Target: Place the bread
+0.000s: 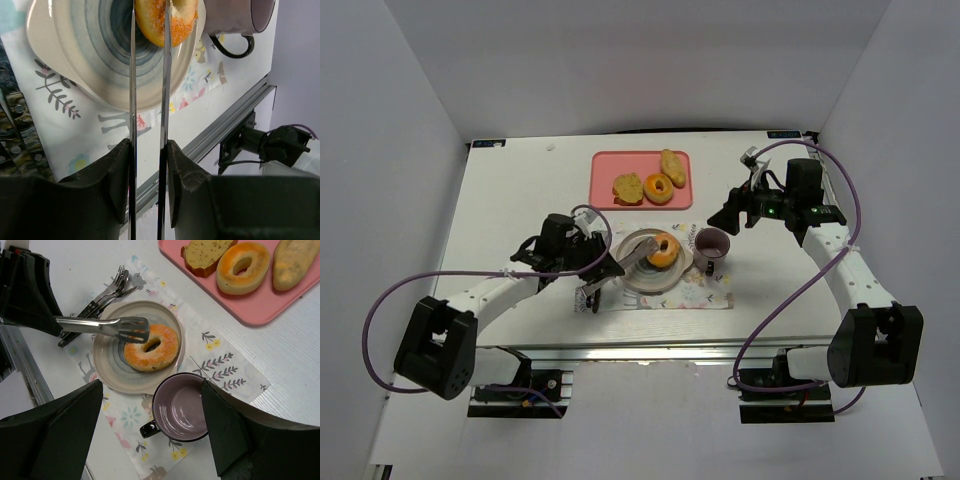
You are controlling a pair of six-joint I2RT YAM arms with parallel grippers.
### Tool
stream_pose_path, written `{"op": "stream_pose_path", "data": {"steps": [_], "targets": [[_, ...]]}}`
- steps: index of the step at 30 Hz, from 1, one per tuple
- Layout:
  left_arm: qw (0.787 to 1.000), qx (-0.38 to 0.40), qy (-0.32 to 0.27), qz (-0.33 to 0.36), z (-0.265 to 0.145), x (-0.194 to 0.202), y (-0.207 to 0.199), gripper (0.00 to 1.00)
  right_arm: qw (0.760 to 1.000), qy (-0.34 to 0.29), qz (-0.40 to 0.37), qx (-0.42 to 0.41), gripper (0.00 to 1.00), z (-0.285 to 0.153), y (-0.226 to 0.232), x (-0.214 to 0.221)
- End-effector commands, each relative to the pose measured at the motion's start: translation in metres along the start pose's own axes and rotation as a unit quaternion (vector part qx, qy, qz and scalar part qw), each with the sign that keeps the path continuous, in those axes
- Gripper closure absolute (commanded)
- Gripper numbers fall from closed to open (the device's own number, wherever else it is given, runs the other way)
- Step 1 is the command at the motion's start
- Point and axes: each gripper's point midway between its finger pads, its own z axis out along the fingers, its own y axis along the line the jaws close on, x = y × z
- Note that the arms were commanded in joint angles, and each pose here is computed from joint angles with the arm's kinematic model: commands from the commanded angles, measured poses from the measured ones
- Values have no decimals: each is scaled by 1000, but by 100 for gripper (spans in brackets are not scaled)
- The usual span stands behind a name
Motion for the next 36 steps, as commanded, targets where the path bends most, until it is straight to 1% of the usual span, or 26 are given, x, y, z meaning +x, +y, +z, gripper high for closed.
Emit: {"op": "stream_pose_path", "data": {"steps": [1, 2, 3, 4, 6, 9, 10, 16, 19, 24, 27, 34, 36], "targets": [[1000, 9, -2, 23, 0, -2, -8, 71, 1000, -14, -19, -2, 16, -5, 3, -13], [1000, 3, 0, 25, 1, -1, -6, 68, 1000, -14, -19, -2, 16, -5, 3, -12], [1000, -7, 5, 23, 0, 1, -2, 53, 1000, -14, -19, -1, 16, -5, 3, -12], [999, -13, 2, 30, 0, -1, -2, 47, 1000, -13, -18, -1, 16, -5, 2, -12], [999, -22, 0, 32, -1, -2, 1, 41, 1000, -14, -19, -1, 16, -5, 2, -11], [999, -29, -6, 36, -3, -7, 0, 39, 1000, -14, -19, -1, 16, -4, 2, -10], [999, -29, -10, 38, -4, -10, -2, 37, 1000, -14, -18, -1, 16, -5, 2, -10], [998, -30, -34, 49, -10, -26, -13, 37, 1000, -13, -17, -2, 16, -4, 2, -10], [997, -22, -52, 59, -16, -41, -26, 38, 1000, -14, -17, -3, 16, -4, 3, -10], [992, -31, -89, 81, -28, -73, -44, 40, 1000, -14, -16, -3, 16, -4, 2, -9], [990, -50, -101, 84, -31, -90, -37, 40, 1000, -15, -17, -4, 16, -4, 3, -10], [981, -118, -144, 53, -37, -139, 13, 41, 1000, -16, -17, -6, 16, -3, 3, -9], [979, -135, -144, 53, -30, -154, 25, 41, 1000, -17, -16, -7, 16, -3, 3, -8]]}}
